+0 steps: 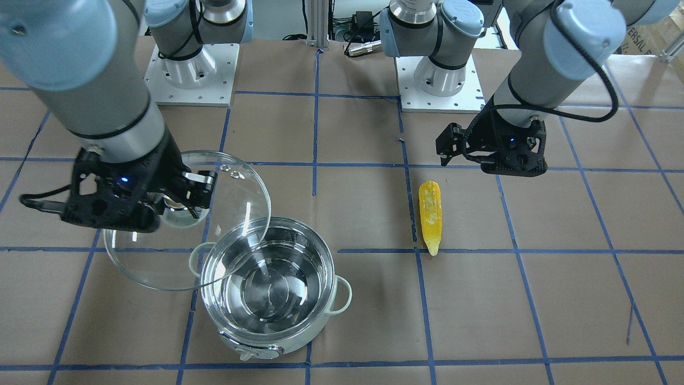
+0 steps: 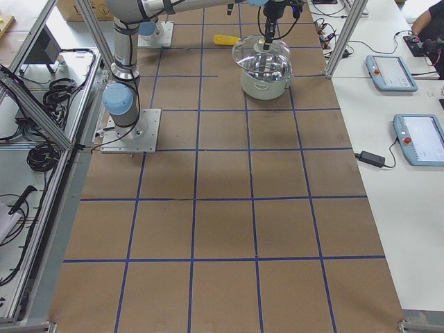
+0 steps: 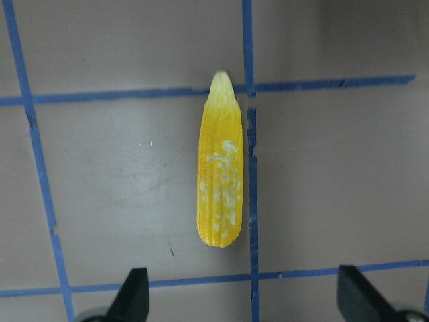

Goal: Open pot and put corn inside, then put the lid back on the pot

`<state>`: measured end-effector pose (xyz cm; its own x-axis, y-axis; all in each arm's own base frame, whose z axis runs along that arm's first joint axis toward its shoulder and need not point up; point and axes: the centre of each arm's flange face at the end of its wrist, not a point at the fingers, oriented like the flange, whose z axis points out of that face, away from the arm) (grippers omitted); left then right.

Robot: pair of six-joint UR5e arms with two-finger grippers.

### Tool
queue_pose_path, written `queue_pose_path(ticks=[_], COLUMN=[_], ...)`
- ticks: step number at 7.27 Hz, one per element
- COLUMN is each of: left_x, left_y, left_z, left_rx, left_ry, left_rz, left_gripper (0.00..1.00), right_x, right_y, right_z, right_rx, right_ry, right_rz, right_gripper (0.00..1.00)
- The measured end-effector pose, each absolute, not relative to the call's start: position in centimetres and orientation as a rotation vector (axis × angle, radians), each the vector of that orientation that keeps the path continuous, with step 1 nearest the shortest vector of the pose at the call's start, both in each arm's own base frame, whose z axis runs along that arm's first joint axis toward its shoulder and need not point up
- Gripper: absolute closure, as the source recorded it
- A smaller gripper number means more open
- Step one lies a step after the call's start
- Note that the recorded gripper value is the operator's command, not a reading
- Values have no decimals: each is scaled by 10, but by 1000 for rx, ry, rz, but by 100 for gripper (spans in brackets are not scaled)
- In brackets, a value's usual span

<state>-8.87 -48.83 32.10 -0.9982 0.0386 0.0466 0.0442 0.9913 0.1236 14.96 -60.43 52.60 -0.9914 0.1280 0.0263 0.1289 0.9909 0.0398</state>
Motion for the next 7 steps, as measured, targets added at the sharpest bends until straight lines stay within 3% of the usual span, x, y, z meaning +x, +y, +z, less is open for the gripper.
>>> queue_pose_path(ticks=[2, 5, 7], left_x=[-89, -89, -90], left_y=[-480, -473, -467], left_z=[254, 202, 186], left_rx=[-83, -136, -149], left_ry=[-3099, -3089, -3087], left_rz=[-147, -208, -221], left_gripper=[0, 0, 7], right_x=[139, 115, 99], right_y=[-597, -578, -571], right_z=[527, 513, 506], right_rx=[-204, -187, -180], right_ry=[-3108, -3116, -3123], right_rz=[-89, -156, -179], right_gripper=[63, 64, 64])
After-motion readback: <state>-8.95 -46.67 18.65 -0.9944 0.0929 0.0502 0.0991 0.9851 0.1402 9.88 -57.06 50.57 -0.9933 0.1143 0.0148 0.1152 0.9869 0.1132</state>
